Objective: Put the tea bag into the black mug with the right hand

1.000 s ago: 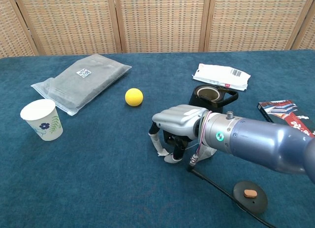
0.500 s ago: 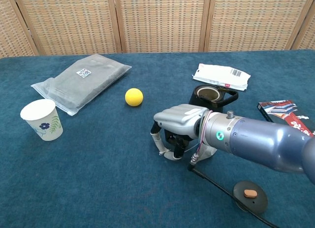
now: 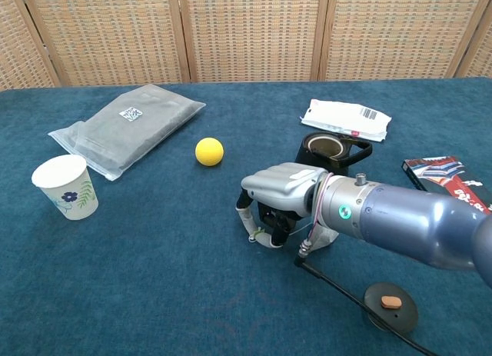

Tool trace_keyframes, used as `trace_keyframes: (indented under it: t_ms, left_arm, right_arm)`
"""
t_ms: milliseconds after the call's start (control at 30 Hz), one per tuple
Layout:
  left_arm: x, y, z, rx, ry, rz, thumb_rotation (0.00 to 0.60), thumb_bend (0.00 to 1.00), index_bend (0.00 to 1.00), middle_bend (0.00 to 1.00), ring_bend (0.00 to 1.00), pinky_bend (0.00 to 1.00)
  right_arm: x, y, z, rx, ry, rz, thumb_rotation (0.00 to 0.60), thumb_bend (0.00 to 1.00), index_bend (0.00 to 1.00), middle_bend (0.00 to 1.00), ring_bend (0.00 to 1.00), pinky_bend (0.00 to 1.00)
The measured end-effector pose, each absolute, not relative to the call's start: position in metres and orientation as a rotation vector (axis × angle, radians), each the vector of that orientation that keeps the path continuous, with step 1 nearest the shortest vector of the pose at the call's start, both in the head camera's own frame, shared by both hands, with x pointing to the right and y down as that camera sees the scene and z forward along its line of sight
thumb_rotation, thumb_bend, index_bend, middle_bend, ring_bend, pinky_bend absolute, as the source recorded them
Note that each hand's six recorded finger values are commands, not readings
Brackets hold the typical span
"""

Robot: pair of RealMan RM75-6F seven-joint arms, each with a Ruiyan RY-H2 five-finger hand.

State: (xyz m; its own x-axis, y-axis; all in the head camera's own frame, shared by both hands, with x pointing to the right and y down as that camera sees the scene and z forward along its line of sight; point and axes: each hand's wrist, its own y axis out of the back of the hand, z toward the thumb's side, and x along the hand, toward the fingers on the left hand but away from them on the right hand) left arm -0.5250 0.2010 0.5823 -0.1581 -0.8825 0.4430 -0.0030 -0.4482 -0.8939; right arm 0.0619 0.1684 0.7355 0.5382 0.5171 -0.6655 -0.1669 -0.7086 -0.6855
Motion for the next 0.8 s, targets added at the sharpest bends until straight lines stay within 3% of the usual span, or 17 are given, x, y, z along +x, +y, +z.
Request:
trace_keyframes:
  t_ms: [433,800]
  left_arm:
    - [-0.525,0.202,0.581,-1.438,1.044,-1.684,0.6,0.36,0.0,0.0,0.0,0.0]
    - [-0.52,0.204,0.58,-1.449,1.039,-1.676,0.6,0.36,0.0,0.0,0.0,0.0]
  right_arm:
    - [0.065,0.166,0.732,-2.053,-0.303,1.199,0.6,0.61,0.61,0.97,0.96,0.98]
    - [0.08,0.15,0.71,-2.035,-0.377,1.176,0.6,0.61,0.61,0.97,0.96,0.98]
